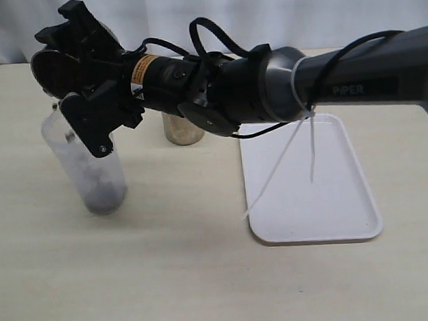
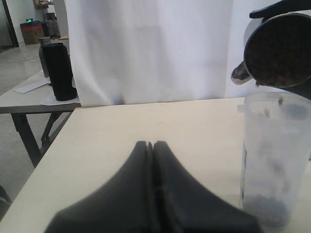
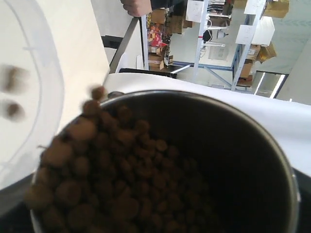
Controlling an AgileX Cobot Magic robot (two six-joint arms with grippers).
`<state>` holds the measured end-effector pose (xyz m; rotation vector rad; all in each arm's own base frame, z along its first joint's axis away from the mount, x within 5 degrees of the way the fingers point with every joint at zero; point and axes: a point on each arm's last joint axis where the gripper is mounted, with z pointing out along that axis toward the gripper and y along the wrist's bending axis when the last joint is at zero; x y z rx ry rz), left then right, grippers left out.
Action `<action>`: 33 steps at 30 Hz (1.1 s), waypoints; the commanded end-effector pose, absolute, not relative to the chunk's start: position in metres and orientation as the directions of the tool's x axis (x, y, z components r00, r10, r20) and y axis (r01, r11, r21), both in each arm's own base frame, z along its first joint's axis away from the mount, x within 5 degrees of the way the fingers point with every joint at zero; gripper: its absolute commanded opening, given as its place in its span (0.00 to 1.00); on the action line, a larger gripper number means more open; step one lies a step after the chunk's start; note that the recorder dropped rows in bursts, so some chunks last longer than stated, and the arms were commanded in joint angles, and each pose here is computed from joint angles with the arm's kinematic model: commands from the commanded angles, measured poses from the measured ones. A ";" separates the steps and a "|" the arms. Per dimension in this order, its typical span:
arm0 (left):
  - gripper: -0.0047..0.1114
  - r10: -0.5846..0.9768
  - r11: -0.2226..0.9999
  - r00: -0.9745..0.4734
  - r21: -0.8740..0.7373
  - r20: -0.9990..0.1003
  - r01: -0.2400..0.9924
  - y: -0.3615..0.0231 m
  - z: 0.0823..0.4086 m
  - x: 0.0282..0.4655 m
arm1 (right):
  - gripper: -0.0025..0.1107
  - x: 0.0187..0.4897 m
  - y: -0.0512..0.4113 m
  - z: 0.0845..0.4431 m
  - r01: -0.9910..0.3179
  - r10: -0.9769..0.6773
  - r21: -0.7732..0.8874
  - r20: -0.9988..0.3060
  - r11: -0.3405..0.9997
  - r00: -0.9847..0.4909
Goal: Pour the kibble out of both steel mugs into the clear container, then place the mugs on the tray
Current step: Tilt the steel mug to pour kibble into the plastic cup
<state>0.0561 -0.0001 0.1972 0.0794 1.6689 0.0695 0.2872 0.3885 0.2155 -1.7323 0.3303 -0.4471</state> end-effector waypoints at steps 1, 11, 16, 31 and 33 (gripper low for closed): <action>0.04 0.089 0.996 -0.093 0.088 -0.992 0.011 0.000 0.197 0.056 | 0.06 0.286 0.391 0.225 0.055 -0.447 -0.986 0.120 -0.155 0.886; 0.04 0.089 0.996 -0.093 0.088 -0.992 0.011 0.000 0.197 0.056 | 0.06 0.283 0.393 0.226 0.094 -0.433 -0.983 0.154 -0.159 0.888; 0.04 0.089 0.996 -0.093 0.088 -0.992 0.011 0.000 0.197 0.056 | 0.06 0.283 0.393 0.226 0.106 -0.431 -0.980 0.170 -0.170 0.886; 0.04 0.089 0.996 -0.093 0.088 -0.992 0.012 0.000 0.197 0.056 | 0.06 0.283 0.392 0.222 0.142 -0.411 -0.960 0.234 -0.241 0.881; 0.04 0.089 0.996 -0.093 0.088 -0.992 0.012 0.000 0.197 0.056 | 0.06 0.283 0.392 0.222 0.142 -0.411 -0.960 0.234 -0.241 0.881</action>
